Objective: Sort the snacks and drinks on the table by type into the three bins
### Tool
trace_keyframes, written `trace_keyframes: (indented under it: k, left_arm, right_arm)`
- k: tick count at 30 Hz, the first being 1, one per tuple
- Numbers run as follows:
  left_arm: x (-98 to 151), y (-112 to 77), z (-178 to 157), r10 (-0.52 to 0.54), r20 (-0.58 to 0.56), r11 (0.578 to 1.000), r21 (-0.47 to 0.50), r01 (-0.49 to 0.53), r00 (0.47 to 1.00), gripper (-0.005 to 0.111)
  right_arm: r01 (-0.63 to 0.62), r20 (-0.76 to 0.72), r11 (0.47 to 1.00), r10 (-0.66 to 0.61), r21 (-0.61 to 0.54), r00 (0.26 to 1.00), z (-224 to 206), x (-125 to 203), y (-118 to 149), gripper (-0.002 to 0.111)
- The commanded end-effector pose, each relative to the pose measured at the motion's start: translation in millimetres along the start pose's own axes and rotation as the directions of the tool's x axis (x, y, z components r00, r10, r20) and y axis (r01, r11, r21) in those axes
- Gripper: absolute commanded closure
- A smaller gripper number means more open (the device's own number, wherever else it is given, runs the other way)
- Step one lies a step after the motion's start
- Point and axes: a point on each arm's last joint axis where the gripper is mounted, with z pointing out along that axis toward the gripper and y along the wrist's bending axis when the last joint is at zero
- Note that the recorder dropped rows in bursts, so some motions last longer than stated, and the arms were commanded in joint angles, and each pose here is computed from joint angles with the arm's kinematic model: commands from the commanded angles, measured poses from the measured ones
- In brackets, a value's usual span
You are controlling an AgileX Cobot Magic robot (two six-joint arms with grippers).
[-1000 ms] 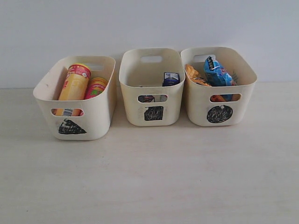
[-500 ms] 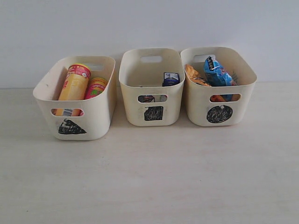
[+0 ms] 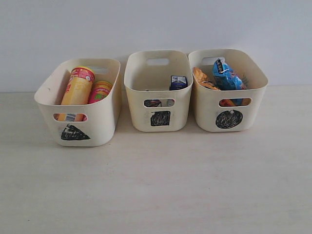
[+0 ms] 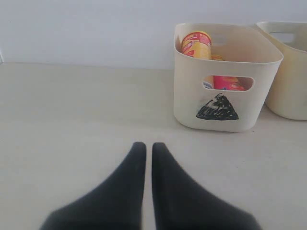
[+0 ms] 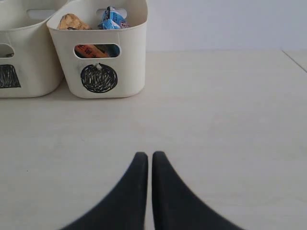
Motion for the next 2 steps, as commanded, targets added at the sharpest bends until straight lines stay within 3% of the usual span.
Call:
trace_keyframes:
  k: [1,2]
  left_arm:
    - [1.2,0.4,0.2,0.011,-0.002,1.0,-0.006,-0.011,1.0,0.102]
    - [1.0,0.4,0.2,0.011,-0.001,1.0,-0.006,-0.011,1.0,0.102]
  right_arm:
    - [0.002,0.011,1.0,-0.002,0.004,1.0,-0.5,-0.6,-0.3,0.107]
    - [0.002,0.011,1.0,-0.002,0.004,1.0,-0.5,-0.6,-0.3,0.107]
